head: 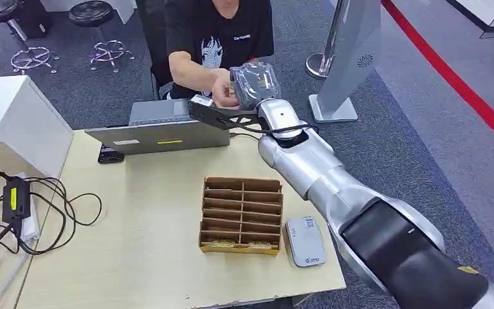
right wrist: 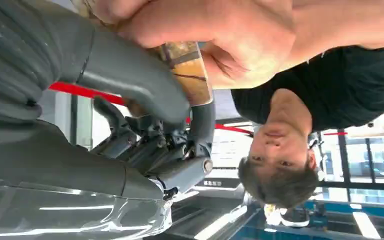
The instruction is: Pass the card to the sensor for recognition and then transmit it.
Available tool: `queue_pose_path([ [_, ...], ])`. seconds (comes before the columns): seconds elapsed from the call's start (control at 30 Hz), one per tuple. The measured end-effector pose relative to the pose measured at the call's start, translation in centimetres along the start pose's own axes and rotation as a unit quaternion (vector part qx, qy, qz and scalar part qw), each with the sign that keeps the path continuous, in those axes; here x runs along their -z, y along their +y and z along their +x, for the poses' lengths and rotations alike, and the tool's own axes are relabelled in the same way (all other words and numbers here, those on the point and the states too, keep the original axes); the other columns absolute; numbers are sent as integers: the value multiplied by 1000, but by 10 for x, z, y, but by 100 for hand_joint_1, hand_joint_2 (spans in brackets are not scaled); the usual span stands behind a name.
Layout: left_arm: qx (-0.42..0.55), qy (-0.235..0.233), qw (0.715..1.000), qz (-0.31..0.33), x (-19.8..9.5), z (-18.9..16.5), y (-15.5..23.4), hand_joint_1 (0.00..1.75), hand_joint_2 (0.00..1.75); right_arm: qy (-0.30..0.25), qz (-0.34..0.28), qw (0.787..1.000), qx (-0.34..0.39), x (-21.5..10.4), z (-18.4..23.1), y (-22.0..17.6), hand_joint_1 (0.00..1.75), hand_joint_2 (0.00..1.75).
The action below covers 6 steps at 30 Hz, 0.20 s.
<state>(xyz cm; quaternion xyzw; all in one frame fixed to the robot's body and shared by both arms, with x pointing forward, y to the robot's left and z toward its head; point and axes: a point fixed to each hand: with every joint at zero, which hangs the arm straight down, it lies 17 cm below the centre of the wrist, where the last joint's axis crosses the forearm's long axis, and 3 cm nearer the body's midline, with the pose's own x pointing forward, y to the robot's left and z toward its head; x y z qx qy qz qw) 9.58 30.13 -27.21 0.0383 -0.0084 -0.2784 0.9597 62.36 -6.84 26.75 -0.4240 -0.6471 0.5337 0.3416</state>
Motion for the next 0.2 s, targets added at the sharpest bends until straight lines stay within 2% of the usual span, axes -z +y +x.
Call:
queue_pose_path([
  [0.1,0,-1,1000,0,0,0,0,0,175,-12,7,1000,21,-1,4,4,0,175],
  [0.2,-1,-2,1000,-1,0,0,-1,0,175,-26,25,994,103,-2,9,8,0,175],
])
